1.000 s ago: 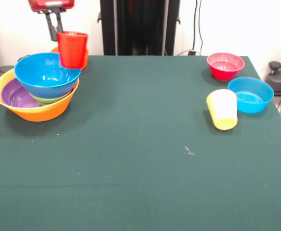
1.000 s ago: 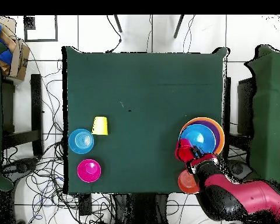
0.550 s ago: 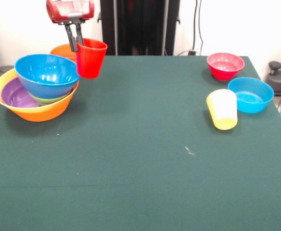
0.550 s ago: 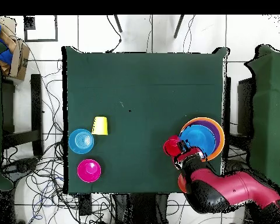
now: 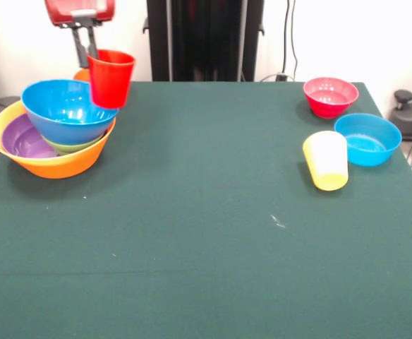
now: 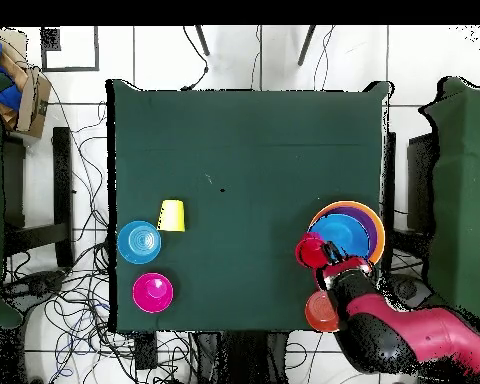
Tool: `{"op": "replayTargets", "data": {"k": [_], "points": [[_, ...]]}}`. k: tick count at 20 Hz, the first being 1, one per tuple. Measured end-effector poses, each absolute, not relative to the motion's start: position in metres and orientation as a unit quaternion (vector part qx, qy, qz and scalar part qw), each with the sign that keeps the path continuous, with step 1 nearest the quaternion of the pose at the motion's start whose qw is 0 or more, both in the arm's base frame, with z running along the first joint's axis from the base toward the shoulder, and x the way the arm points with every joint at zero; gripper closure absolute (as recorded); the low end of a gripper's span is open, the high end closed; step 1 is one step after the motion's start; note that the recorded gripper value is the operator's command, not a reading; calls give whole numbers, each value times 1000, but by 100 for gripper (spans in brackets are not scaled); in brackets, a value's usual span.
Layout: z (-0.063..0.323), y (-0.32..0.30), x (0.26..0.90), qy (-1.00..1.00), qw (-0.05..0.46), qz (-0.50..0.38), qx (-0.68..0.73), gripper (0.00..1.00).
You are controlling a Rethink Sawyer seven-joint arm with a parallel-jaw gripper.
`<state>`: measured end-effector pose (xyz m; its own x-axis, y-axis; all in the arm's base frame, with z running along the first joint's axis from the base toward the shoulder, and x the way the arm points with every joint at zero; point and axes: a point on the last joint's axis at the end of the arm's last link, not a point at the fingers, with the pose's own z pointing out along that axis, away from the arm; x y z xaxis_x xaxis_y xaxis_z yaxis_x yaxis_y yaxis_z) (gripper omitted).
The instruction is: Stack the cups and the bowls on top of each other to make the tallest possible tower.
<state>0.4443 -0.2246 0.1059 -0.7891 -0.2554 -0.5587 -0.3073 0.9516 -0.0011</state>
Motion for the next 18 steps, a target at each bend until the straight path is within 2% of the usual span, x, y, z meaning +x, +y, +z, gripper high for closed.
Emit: {"op": "replayTargets", "data": {"k": [11, 18], "points": [[162, -271, 450, 962, 259, 63, -54, 100], [163, -264, 454, 962, 257, 64, -70, 100]]}}
